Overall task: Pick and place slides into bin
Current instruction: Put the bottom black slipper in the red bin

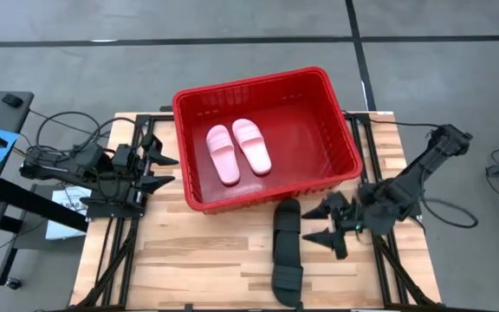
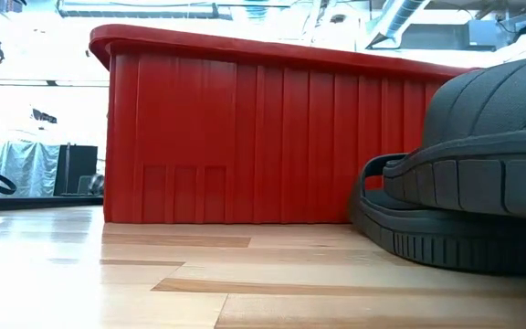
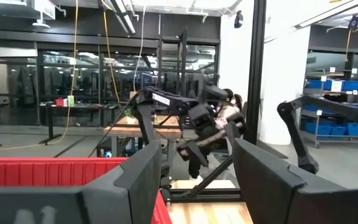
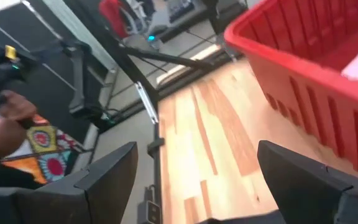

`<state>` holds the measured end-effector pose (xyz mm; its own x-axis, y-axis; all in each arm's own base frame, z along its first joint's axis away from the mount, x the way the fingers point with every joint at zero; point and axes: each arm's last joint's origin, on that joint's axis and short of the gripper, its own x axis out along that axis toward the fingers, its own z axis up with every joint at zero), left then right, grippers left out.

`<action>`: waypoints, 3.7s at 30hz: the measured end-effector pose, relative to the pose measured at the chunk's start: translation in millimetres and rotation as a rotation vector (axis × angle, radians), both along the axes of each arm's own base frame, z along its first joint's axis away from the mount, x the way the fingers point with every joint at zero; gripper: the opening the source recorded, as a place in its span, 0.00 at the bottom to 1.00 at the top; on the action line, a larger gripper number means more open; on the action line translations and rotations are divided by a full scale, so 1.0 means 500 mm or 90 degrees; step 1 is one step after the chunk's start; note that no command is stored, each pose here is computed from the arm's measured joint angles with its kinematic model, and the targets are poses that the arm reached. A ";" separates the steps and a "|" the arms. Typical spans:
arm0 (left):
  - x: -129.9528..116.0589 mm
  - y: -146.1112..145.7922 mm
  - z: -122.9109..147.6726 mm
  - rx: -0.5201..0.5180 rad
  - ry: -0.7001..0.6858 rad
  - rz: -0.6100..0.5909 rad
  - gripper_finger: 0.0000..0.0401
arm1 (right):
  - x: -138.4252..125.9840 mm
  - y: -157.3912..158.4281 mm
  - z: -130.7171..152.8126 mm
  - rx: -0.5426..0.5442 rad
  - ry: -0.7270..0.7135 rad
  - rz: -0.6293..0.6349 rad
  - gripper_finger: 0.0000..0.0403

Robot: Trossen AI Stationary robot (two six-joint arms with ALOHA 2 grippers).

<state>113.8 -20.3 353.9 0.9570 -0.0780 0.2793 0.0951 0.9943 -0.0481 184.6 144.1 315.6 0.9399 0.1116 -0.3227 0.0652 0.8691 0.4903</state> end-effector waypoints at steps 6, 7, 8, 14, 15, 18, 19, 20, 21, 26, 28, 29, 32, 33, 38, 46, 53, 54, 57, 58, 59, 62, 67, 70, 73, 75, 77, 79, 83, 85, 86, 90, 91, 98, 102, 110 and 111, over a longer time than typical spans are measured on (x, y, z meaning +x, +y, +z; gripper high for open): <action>0.001 0.001 -0.002 0.000 0.008 0.017 0.47 | 0.043 0.057 -0.034 0.019 -0.023 -0.006 0.81; 0.001 0.002 -0.003 0.000 0.011 0.023 0.47 | 0.052 0.065 -0.037 0.022 -0.039 -0.005 0.81; 0.001 0.003 -0.004 -0.002 0.014 0.033 0.47 | 0.061 0.074 -0.040 0.033 -0.055 -0.004 0.81; 0.002 0.006 -0.007 -0.007 0.027 0.067 0.47 | 0.089 0.098 -0.046 0.118 -0.110 -0.028 0.81; 0.002 0.006 -0.007 -0.007 0.028 0.067 0.47 | 0.090 0.098 -0.045 0.120 -0.112 -0.028 0.81; 0.002 0.006 -0.007 -0.007 0.028 0.067 0.47 | 0.088 0.097 -0.044 0.109 -0.113 -0.022 0.81; 0.002 0.006 -0.007 -0.007 0.028 0.067 0.47 | 0.088 0.097 -0.041 0.110 -0.117 -0.021 0.81; 0.002 0.006 -0.008 -0.006 0.028 0.067 0.47 | 0.088 0.097 -0.039 0.113 -0.123 -0.021 0.81; 0.002 0.006 -0.008 -0.006 0.029 0.067 0.47 | 0.088 0.097 -0.038 0.113 -0.126 -0.020 0.81; 0.003 0.006 -0.009 -0.005 0.032 0.068 0.47 | 0.089 0.097 -0.039 0.092 -0.123 0.001 0.77; 0.003 0.006 -0.009 -0.005 0.032 0.069 0.47 | 0.089 0.095 -0.046 0.064 -0.104 0.012 0.74; 0.003 0.006 -0.009 -0.005 0.032 0.069 0.47 | 0.084 0.094 -0.050 0.052 -0.082 0.025 0.72; 0.003 0.006 -0.009 -0.009 0.032 0.068 0.47 | 0.059 0.087 -0.054 0.078 -0.006 0.064 0.67; 0.003 0.006 -0.008 -0.010 0.032 0.068 0.47 | 0.054 0.085 -0.057 0.102 0.026 0.076 0.66; 0.003 0.005 -0.009 -0.013 0.033 0.062 0.47 | 0.043 0.088 -0.075 0.196 0.142 0.134 0.62; 0.003 0.004 -0.012 -0.009 0.042 0.046 0.47 | 0.034 0.094 -0.099 0.189 0.222 0.146 0.61; 0.004 0.003 -0.013 -0.014 0.047 0.038 0.47 | 0.047 0.099 -0.138 0.157 0.301 0.182 0.61; 0.004 0.003 -0.013 -0.016 0.047 0.038 0.47 | 0.051 0.101 -0.144 0.155 0.309 0.190 0.61; 0.004 0.003 -0.014 -0.016 0.050 0.038 0.47 | 0.062 0.104 -0.166 0.144 0.341 0.205 0.61; 0.004 0.003 -0.014 -0.016 0.051 0.038 0.47 | 0.065 0.105 -0.170 0.144 0.346 0.212 0.61; 0.004 0.003 -0.014 -0.018 0.051 0.037 0.47 | 0.068 0.106 -0.174 0.145 0.351 0.220 0.61; 0.004 0.003 -0.015 -0.020 0.054 0.037 0.47 | 0.076 0.108 -0.190 0.136 0.376 0.242 0.61; 0.004 0.003 -0.015 -0.020 0.054 0.037 0.47 | 0.093 0.103 -0.203 0.120 0.372 0.258 0.61; 0.004 0.003 -0.015 -0.021 0.054 0.037 0.47 | 0.105 0.097 -0.208 0.105 0.366 0.257 0.61; 0.004 0.003 -0.015 -0.021 0.055 0.037 0.47 | 0.112 0.088 -0.208 0.089 0.357 0.260 0.61; 0.004 0.003 -0.015 -0.024 0.055 0.036 0.47 | 0.117 0.081 -0.208 0.087 0.356 0.254 0.61; 0.004 0.003 -0.015 -0.024 0.055 0.036 0.47 | 0.120 0.077 -0.208 0.091 0.357 0.254 0.61; 0.004 0.003 -0.015 -0.026 0.055 0.036 0.47 | 0.119 0.076 -0.209 0.088 0.364 0.266 0.61; 0.005 0.003 -0.017 -0.025 0.061 0.036 0.47 | 0.116 0.077 -0.210 0.085 0.372 0.282 0.61; 0.005 0.003 -0.018 -0.028 0.065 0.034 0.47 | 0.116 0.077 -0.210 0.085 0.372 0.282 0.61; 0.005 0.003 -0.019 -0.029 0.067 0.034 0.47 | 0.116 0.077 -0.210 0.084 0.372 0.282 0.61; 0.005 0.003 -0.020 -0.028 0.070 0.034 0.47 | 0.118 0.073 -0.211 0.074 0.370 0.280 0.61; 0.005 0.003 -0.020 -0.028 0.070 0.034 0.47 | 0.120 0.071 -0.211 0.074 0.370 0.277 0.61; 0.005 0.003 -0.019 -0.029 0.069 0.034 0.47 | 0.123 0.065 -0.212 0.065 0.369 0.265 0.61; 0.005 0.003 -0.019 -0.029 0.069 0.034 0.47 | 0.123 0.065 -0.212 0.065 0.368 0.265 0.61; 0.005 0.003 -0.019 -0.032 0.068 0.033 0.47 | 0.138 0.080 -0.254 0.073 0.408 0.290 0.61; 0.005 0.003 -0.019 -0.033 0.068 0.033 0.47 | 0.140 0.083 -0.263 0.073 0.417 0.294 0.61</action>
<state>116.4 -18.9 344.3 0.9840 -0.0165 0.1773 0.0358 0.9937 -0.1063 254.7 185.4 184.3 0.4151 0.5081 -0.7546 0.0174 0.8249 0.5650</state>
